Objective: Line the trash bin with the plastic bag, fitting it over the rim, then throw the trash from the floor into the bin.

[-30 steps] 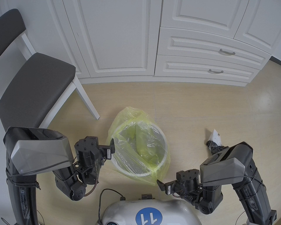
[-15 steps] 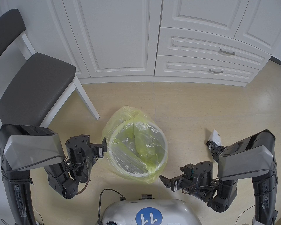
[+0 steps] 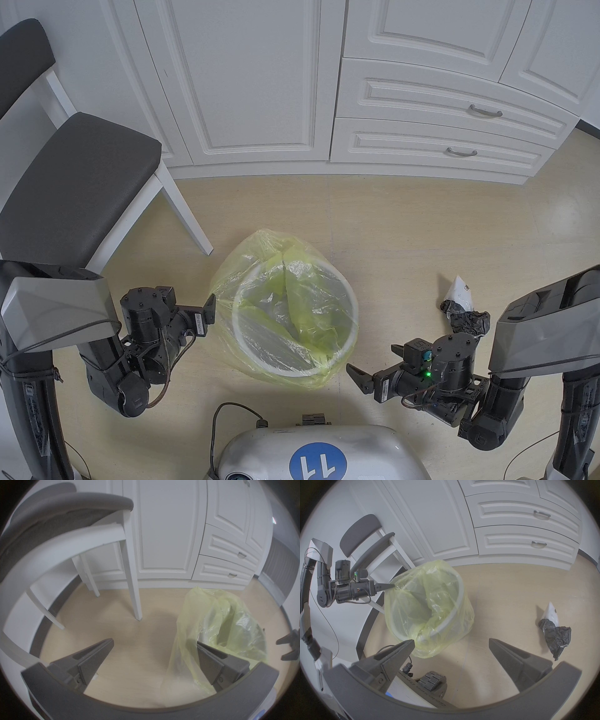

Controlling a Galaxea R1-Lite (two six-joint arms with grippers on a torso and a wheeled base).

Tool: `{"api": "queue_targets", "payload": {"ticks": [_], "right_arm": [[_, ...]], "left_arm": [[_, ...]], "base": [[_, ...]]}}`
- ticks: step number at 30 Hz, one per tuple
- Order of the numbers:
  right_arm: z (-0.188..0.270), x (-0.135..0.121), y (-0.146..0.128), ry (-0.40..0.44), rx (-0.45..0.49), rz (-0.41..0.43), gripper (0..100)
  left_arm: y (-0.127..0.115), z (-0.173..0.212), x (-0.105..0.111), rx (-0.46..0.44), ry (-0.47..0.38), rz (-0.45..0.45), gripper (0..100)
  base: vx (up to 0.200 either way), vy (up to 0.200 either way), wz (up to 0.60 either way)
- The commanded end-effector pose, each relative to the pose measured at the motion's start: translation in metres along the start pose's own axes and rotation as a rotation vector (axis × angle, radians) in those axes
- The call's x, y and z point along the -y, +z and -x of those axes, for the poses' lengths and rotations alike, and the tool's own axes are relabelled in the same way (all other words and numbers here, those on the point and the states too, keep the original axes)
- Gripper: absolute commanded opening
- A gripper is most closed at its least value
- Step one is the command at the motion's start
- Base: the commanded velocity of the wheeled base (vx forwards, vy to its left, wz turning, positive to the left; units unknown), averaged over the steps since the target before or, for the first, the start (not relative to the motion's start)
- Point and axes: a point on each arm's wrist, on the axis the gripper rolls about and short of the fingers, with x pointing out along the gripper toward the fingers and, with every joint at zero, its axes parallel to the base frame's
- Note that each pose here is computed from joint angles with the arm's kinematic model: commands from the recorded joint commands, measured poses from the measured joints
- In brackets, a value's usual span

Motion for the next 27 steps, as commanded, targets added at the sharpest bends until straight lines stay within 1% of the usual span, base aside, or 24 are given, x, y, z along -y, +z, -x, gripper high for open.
{"api": "queue_targets", "payload": {"ticks": [1,3,5,6,7,9,17,20,23,25,26,27], "right_arm": [[0.002,0.006,0.012,-0.016,0.053,-0.008,100],[0.001,0.008,0.013,-0.023,0.06,-0.011,100],[0.001,0.011,0.016,-0.031,0.07,-0.014,100],[0.001,0.011,0.016,-0.031,0.07,-0.014,100],[-0.001,0.014,0.018,-0.042,0.079,-0.018,100],[-0.001,0.017,0.019,-0.051,0.083,-0.021,100],[-0.005,0.021,0.019,-0.061,0.088,-0.027,100],[-0.006,0.023,0.019,-0.067,0.089,-0.027,100],[-0.01,0.023,0.02,-0.069,0.098,-0.031,100],[-0.011,0.024,0.019,-0.073,0.094,-0.031,100],[-0.011,0.024,0.019,-0.073,0.094,-0.031,100],[-0.014,0.028,0.019,-0.084,0.1,-0.036,100]], "left_arm": [[-0.011,-0.003,-0.007,-0.043,-0.069,0.082,100],[-0.012,-0.005,-0.01,-0.05,-0.117,0.126,100],[-0.018,-0.009,-0.015,-0.079,-0.177,0.195,100],[-0.018,-0.009,-0.015,-0.079,-0.177,0.195,100],[-0.025,-0.014,-0.017,-0.1,-0.19,0.244,100],[-0.029,-0.02,-0.021,-0.106,-0.177,0.274,100],[-0.04,-0.028,-0.031,-0.127,-0.156,0.285,100],[-0.044,-0.03,-0.031,-0.135,-0.158,0.285,100],[-0.063,-0.033,-0.015,-0.186,-0.189,0.283,100],[-0.067,-0.036,-0.008,-0.188,-0.196,0.296,100],[-0.067,-0.036,-0.008,-0.188,-0.196,0.296,100],[-0.066,-0.04,-0.004,-0.174,-0.19,0.328,100]], "base": [[0.0,0.0,0.0],[0.0,0.0,0.0],[0.0,0.0,0.0],[0.0,0.0,0.0],[0.0,0.0,0.0],[0.0,0.0,0.0],[0.0,0.0,0.0],[0.0,0.0,0.0],[0.0,0.0,0.0],[0.0,0.0,0.0],[0.0,0.0,0.0],[0.0,0.0,0.0]]}}
